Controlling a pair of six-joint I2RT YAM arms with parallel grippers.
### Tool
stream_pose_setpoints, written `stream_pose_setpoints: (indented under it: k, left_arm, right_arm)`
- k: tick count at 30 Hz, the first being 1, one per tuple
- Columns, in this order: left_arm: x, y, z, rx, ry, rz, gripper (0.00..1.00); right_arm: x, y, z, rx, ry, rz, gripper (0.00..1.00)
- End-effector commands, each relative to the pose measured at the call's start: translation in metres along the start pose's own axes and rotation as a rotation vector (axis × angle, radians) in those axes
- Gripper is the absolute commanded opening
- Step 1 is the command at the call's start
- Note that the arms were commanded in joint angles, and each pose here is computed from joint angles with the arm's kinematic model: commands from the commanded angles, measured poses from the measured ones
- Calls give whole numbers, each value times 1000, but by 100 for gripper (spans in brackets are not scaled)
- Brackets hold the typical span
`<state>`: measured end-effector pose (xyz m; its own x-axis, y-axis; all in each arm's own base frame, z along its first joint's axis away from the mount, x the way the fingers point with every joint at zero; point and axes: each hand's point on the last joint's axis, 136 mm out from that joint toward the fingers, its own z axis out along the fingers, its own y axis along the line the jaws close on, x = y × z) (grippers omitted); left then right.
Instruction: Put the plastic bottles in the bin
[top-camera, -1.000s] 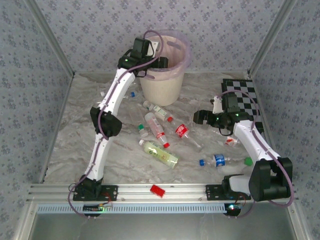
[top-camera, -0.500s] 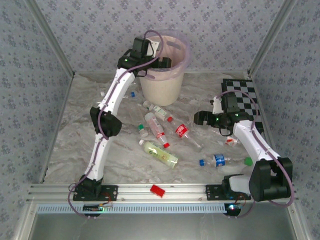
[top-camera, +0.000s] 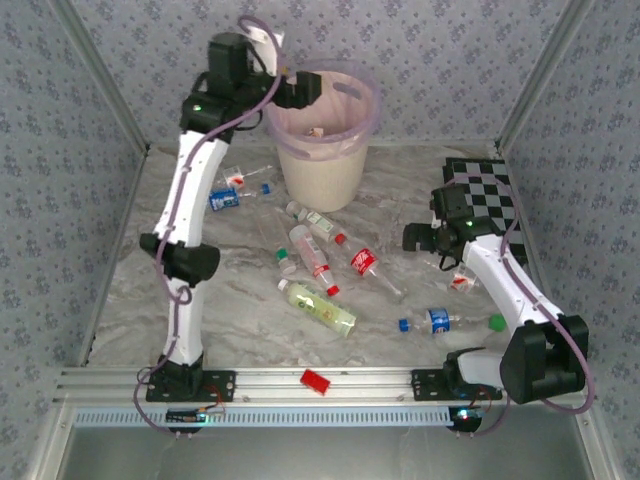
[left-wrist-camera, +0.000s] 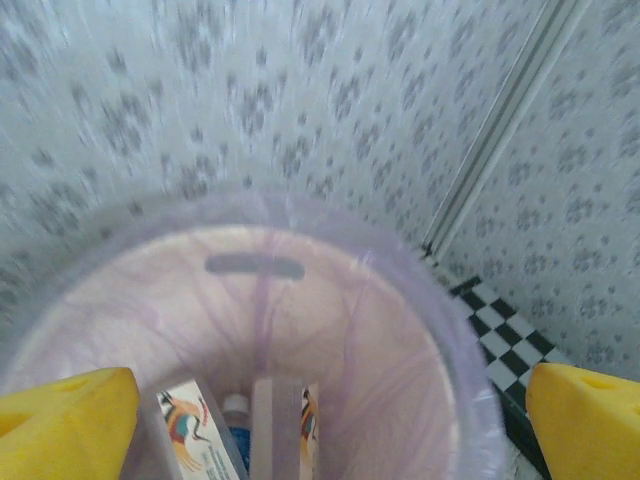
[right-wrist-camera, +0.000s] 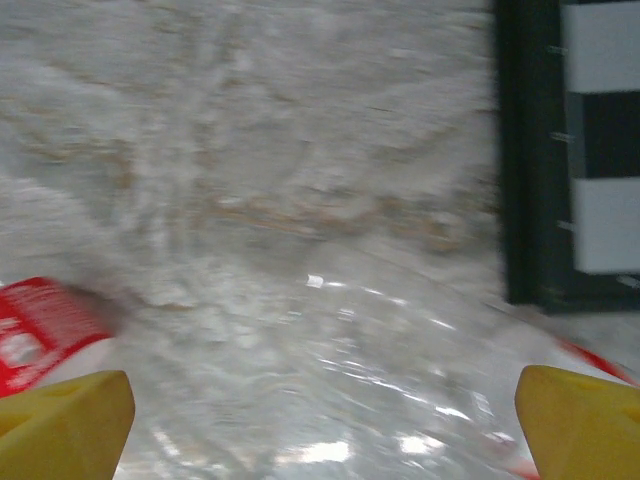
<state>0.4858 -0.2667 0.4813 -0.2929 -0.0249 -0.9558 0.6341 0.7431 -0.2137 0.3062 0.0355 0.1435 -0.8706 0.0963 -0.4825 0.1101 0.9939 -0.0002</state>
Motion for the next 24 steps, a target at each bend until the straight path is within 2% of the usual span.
stream_pose_setpoints:
  k: [1, 3, 5, 8, 11, 15, 19, 24]
  left_arm:
    - [-5, -14, -38, -16, 24, 63, 99]
    - [12, -11, -47, -39, 70, 59, 99]
    - [40, -7, -49, -48, 107, 43, 99]
    - [80, -2, -61, -67, 113, 23, 99]
    - [122, 6, -75, -94, 149, -40, 99]
    - [173, 8, -84, -82, 202, -148, 99]
    - [216, 15, -97, -130, 250, -216, 99]
    - [271, 24, -121, -207, 286, -381, 99]
  right_arm:
    - [14, -47, -20, 264, 36, 87, 100]
    - [25, -62, -23, 294, 56, 231, 100]
    - [35, -63, -21, 234, 67, 389, 100]
    - [45, -69, -20, 167, 20, 656, 100]
    - [57, -83, -22, 180, -7, 941, 100]
    - [50, -77, -6, 25, -59, 1248, 100]
    - [34, -71, 9, -98, -124, 1406, 98]
    - [39, -67, 26, -99, -142, 1505, 96]
